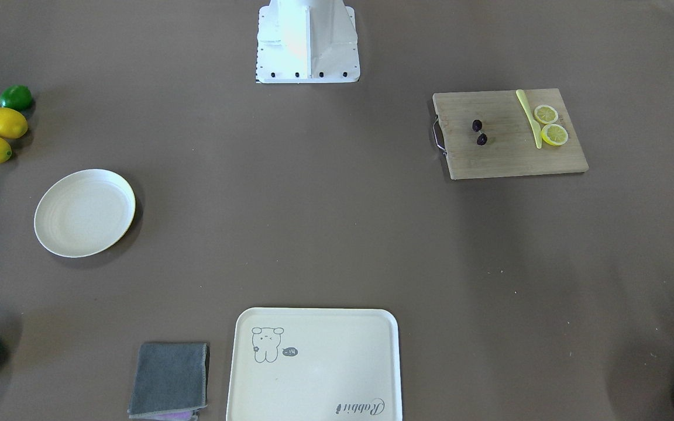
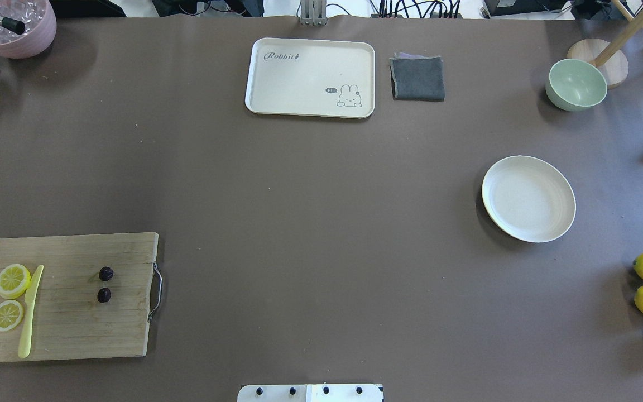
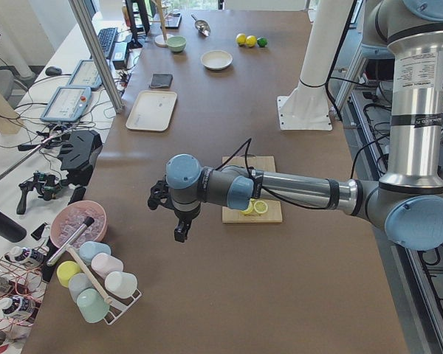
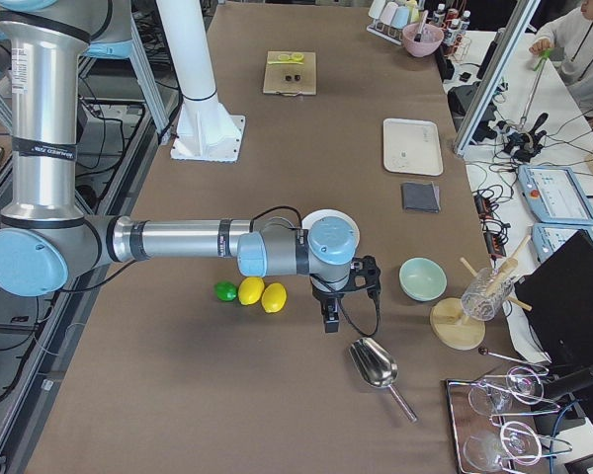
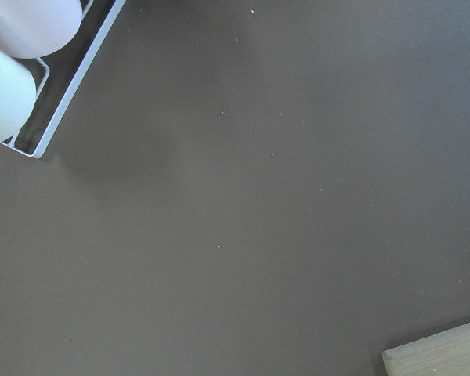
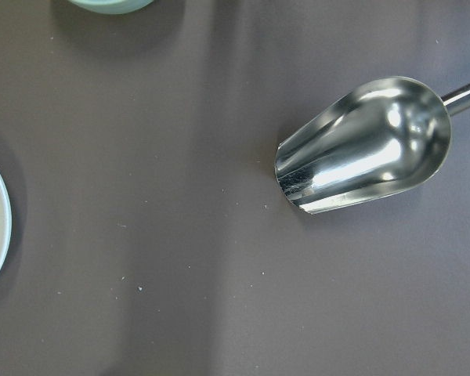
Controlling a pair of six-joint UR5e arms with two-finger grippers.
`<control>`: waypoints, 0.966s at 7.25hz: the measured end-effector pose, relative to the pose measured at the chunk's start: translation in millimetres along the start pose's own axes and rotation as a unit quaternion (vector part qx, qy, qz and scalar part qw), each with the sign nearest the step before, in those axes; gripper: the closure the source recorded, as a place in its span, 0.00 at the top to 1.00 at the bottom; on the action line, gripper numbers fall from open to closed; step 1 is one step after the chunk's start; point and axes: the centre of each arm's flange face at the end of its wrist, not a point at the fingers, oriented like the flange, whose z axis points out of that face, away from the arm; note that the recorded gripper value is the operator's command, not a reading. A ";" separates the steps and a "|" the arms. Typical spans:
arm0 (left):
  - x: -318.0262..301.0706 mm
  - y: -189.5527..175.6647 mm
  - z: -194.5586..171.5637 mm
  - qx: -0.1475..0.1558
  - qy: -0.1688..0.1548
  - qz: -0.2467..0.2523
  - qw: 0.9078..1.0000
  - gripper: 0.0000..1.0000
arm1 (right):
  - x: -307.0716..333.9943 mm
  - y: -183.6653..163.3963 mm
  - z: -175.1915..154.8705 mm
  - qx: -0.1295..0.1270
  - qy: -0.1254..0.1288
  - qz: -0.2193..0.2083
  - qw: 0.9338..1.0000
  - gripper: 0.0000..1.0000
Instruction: Place red cherry on plate
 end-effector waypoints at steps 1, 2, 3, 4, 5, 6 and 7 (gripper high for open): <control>-0.5 0.1 0.8 -0.001 -0.001 -0.001 1.000 0.98 | -0.4 -0.1 -0.2 0.000 0.000 0.000 1.000 1.00; 0.4 -0.6 1.4 -0.002 -0.002 0.000 1.000 0.98 | -1.2 -0.3 -0.4 0.000 -0.001 -0.001 1.000 1.00; 0.9 -1.0 2.1 -0.003 -0.004 -0.001 1.000 0.98 | -1.6 -0.4 -0.4 0.000 -0.001 -0.002 1.000 1.00; -0.5 0.1 3.6 -0.004 -0.005 -0.003 1.000 0.98 | -1.4 -0.3 -0.3 0.000 -0.001 -0.003 1.000 1.00; -1.0 1.5 3.2 -0.003 -0.005 -0.004 1.000 0.98 | -0.8 0.3 0.1 0.000 -0.002 -0.002 1.000 1.00; -0.7 3.2 1.1 -0.001 -0.003 -0.005 1.000 0.98 | -0.6 1.7 0.9 -0.001 -0.007 -0.001 1.000 1.00; -0.4 4.5 0.6 -0.001 -0.002 -0.006 1.000 0.98 | -0.5 3.5 2.2 -0.002 -0.013 0.001 1.000 1.00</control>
